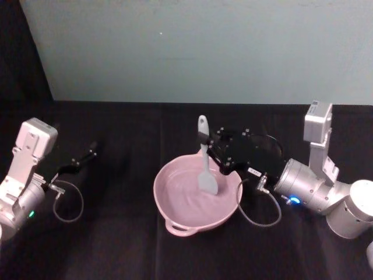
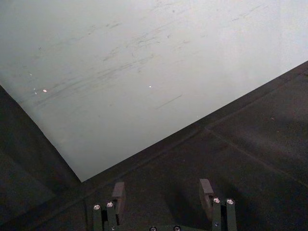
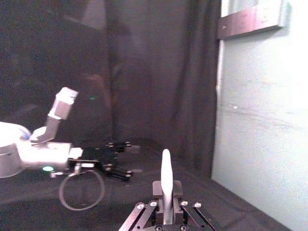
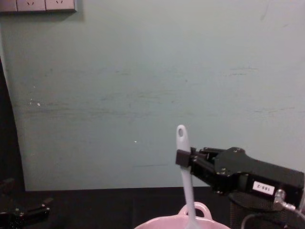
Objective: Use the one hand to pick up the spoon and stir the clear water in the bowl.
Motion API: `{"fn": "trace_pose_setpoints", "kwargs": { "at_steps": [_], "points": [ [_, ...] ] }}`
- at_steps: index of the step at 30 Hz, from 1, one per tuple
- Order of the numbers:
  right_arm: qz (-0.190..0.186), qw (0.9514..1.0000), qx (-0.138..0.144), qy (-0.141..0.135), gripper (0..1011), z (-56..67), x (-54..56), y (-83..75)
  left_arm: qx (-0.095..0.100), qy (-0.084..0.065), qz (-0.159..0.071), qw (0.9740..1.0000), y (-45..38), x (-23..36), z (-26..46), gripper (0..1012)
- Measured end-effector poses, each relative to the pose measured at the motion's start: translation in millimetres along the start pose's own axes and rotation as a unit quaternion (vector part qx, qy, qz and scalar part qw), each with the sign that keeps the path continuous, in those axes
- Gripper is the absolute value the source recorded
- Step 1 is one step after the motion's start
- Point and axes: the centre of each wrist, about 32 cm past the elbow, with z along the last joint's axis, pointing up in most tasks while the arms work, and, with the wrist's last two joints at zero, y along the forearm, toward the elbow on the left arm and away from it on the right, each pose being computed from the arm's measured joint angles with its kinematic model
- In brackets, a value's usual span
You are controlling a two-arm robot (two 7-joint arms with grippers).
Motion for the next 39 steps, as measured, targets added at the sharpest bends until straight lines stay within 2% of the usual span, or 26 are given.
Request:
{"fn": "trace_pose_setpoints", "kwargs": {
  "at_steps": [5,11,17,25,33,39],
  "points": [
    [0.025,0.9996,0.004,0.013,112,-4.5,-8.3,9.8,0.0,0.0,0.0,1.0,0.0,0.0,0.0,1005],
    [0.051,0.9984,0.009,0.021,112,-9.9,-12.1,26.2,0.0,0.0,0.0,1.0,0.0,0.0,0.0,1005],
    [0.062,0.9977,0.018,0.022,112,-13.3,-6.6,40.3,0.0,0.0,0.0,1.0,0.0,0.0,0.0,1005],
    [0.04,0.9987,0.029,0.011,112,-22.7,11.4,54.5,0.0,0.0,0.0,1.0,0.0,0.0,0.0,1005],
    [0.005,0.9996,0.027,-0.001,112,-23.8,24.6,50.3,0.0,0.0,0.0,1.0,0.0,0.0,0.0,1005],
    [-0.023,0.9994,0.022,-0.011,112,-18.7,30.2,33.2,0.0,0.0,0.0,1.0,0.0,0.0,0.0,1005]
  ]
}}
